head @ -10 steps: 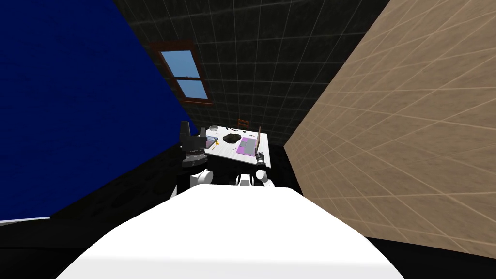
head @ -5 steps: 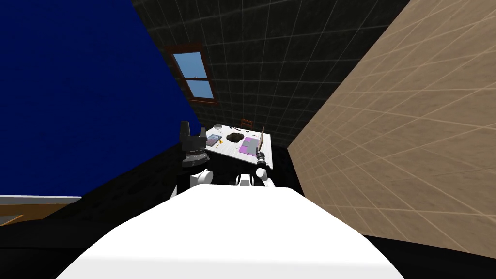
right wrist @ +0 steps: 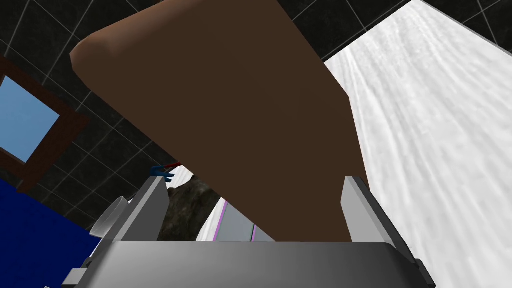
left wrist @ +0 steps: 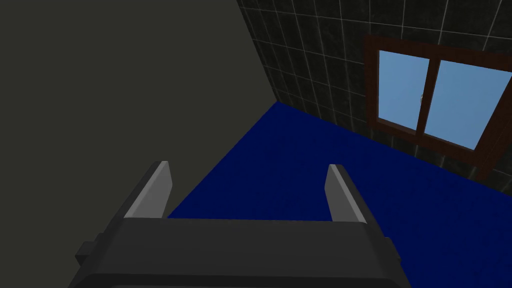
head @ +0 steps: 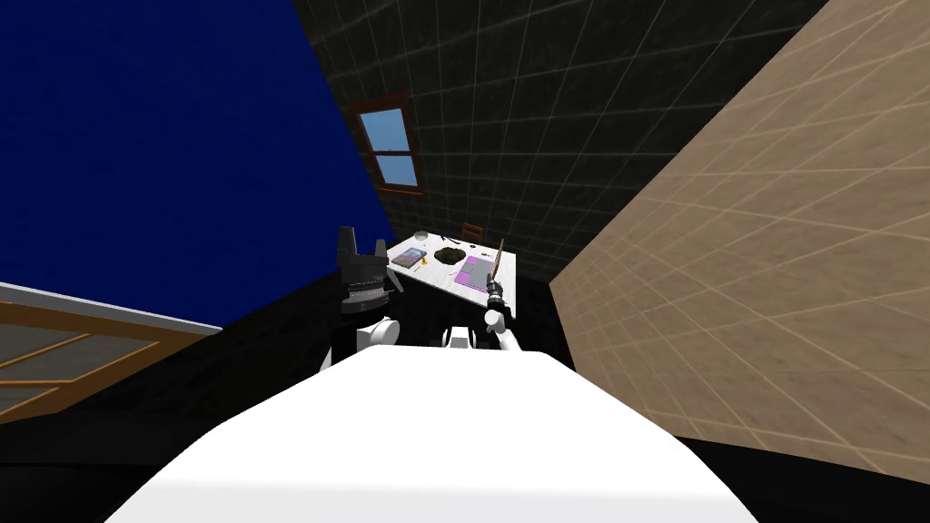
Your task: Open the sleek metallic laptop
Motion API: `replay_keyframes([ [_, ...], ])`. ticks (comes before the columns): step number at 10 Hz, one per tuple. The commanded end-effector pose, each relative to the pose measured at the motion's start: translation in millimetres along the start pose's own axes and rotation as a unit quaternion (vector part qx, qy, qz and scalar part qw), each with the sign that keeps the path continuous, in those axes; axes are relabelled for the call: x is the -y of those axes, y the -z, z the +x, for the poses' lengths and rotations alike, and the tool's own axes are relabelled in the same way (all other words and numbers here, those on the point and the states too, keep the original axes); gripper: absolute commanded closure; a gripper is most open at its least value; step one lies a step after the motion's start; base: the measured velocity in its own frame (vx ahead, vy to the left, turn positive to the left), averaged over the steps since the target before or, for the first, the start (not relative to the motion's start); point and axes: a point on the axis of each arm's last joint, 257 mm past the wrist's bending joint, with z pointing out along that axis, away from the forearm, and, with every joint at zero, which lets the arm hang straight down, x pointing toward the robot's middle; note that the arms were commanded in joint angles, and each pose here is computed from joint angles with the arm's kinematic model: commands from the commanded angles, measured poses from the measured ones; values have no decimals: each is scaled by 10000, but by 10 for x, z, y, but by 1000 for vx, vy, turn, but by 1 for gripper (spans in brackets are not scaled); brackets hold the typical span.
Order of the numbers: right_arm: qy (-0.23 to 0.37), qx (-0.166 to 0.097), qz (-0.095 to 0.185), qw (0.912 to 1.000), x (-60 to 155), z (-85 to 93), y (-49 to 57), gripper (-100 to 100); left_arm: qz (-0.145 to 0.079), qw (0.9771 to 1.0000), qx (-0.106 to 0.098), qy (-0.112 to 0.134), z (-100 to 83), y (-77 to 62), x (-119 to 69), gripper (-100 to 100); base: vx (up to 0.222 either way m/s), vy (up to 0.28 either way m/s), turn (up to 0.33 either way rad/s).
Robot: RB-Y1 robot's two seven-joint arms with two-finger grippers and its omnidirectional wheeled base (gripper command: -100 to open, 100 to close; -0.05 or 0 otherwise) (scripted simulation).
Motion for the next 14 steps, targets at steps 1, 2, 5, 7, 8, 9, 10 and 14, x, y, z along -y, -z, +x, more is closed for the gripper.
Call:
replay_keyframes([
  [1,17,-217,-215,9995,-198,219,-96,-100,-1,10000,0,-1,0,0,0,0,-32,-16,14],
  [2,41,-280,-251,9993,-213,261,-171,-100,-1,10000,1,-1,-1,1,0,0,-64,-21,372],
  [5,48,-509,-489,9975,-430,478,-264,-100,-1,10000,1,-1,-1,1,0,0,-58,-20,199],
  [7,35,-693,-702,9951,-647,669,-272,-100,-1,10000,0,-1,-1,0,0,0,-55,-19,174],
  [8,37,-746,-759,9943,-675,705,-331,-100,-1,10000,1,-2,-1,1,0,0,-71,-13,345],
  [9,25,-860,-897,9922,-815,823,-324,-100,0,10000,0,-1,0,0,0,0,-74,-15,317],
  [10,20,-909,-956,9913,-875,874,-319,-100,-1,10000,0,-1,-1,1,0,0,-35,-6,21],
  [14,-32,-1165,-1309,9845,-1164,1100,-375,-100,-2,10000,1,-2,-1,1,-1,0,-66,-5,264],
])
